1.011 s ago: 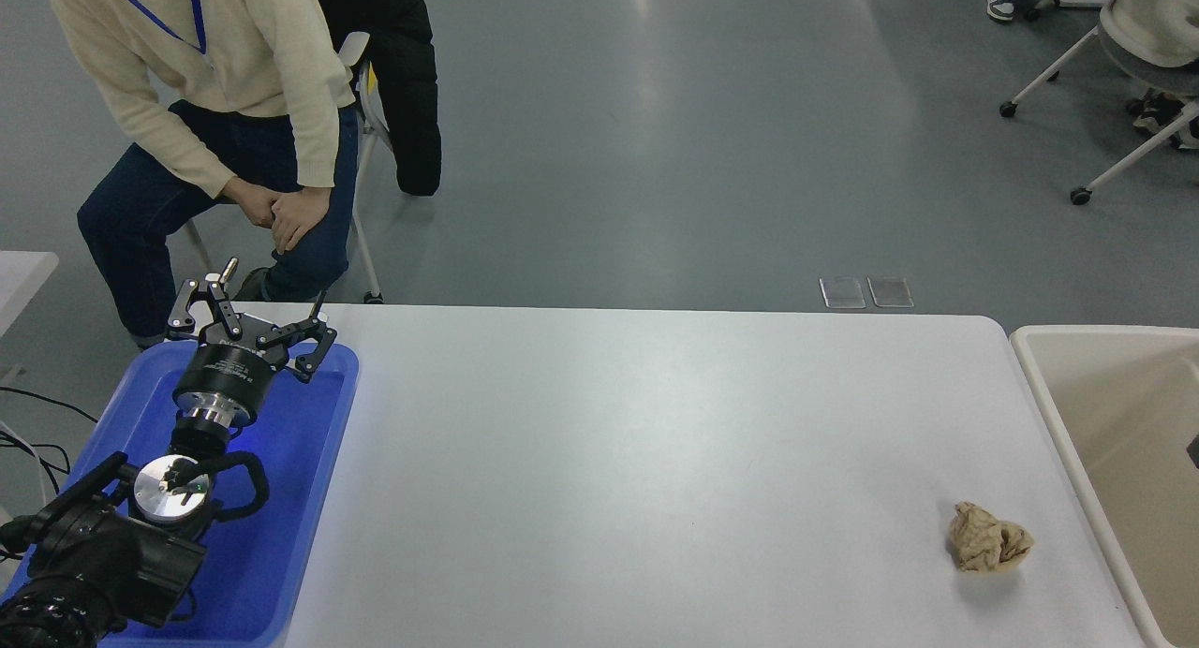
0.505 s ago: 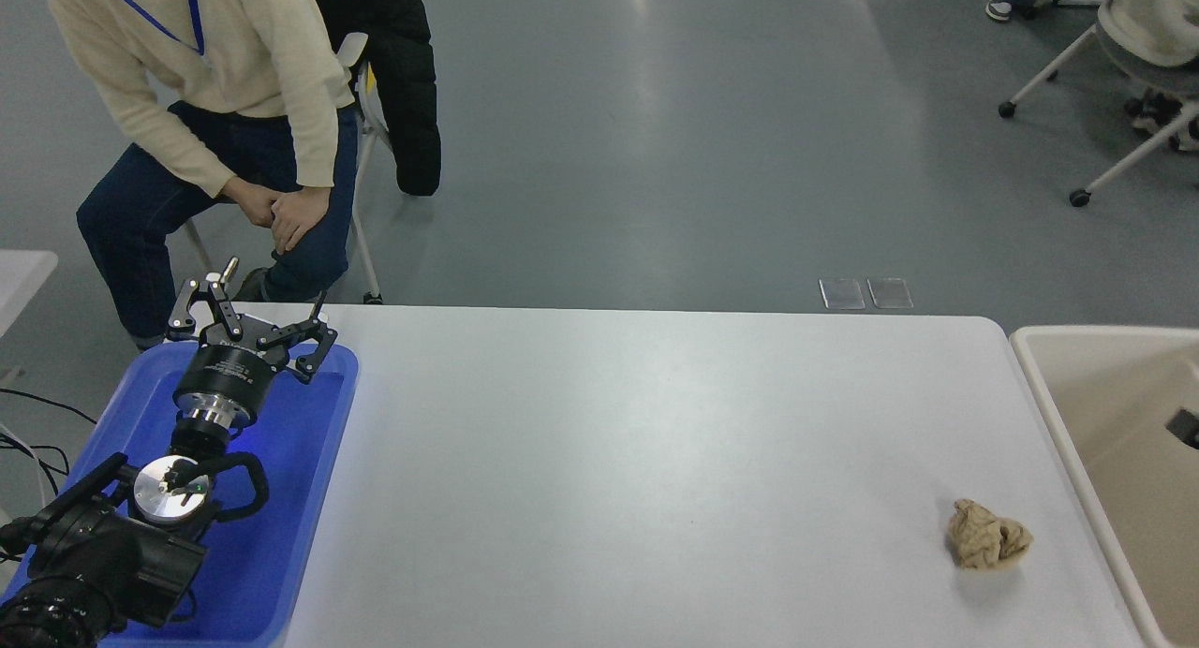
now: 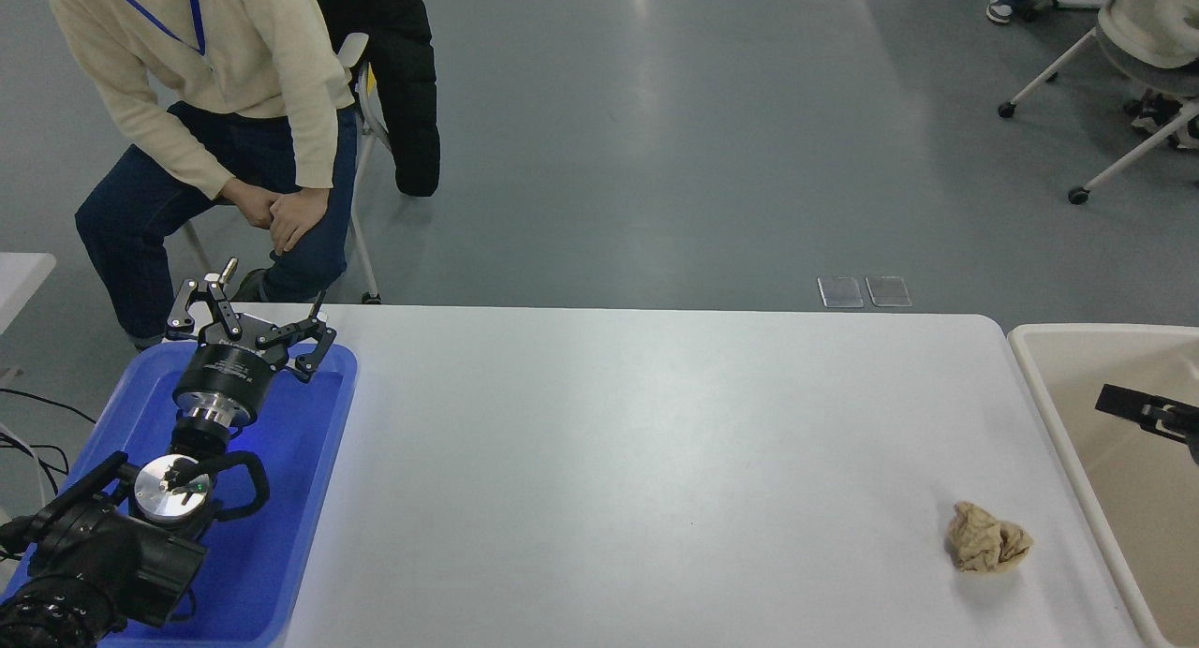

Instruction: Pick up foil plate and place in dustbin

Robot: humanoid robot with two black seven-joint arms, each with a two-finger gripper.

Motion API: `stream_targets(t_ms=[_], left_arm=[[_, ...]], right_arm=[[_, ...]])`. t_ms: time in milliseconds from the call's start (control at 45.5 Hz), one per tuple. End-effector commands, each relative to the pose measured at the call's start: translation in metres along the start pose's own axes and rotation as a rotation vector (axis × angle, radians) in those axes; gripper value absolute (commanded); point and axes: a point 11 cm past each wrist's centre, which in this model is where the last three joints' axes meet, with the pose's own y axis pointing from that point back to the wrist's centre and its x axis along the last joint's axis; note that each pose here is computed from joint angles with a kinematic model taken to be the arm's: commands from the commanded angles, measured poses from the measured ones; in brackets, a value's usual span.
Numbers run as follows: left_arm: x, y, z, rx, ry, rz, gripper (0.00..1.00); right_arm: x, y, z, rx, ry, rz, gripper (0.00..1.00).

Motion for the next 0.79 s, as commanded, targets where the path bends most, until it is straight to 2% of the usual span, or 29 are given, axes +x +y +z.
stream_targets(t_ms=[0,154,308,484,769], left_arm=[[0.0,0.0,0.0,0.0,0.0,0.0,1.0],[0.0,0.0,0.0,0.0,0.0,0.0,1.0],[0.0,0.0,0.0,0.0,0.0,0.0,1.0],[0.0,0.0,0.0,0.0,0.0,0.0,1.0],[0.0,0.0,0.0,0.0,0.0,0.002,1.0]], right_arm=[[0.011,0.012,-0.028,0.042,0.062,-0.09,1.0],[0.022,0.026,-0.054,0.069,0.123,-0.249,1.0],[0.054,0.061,-0.082,0.087,0.163,-0.399,1.0],[0.093,0.113,-0.112,0.024,0.205,-0.532,1.0],[0.133,0.146,-0.165,0.073,0.29,-0.411,1.0]])
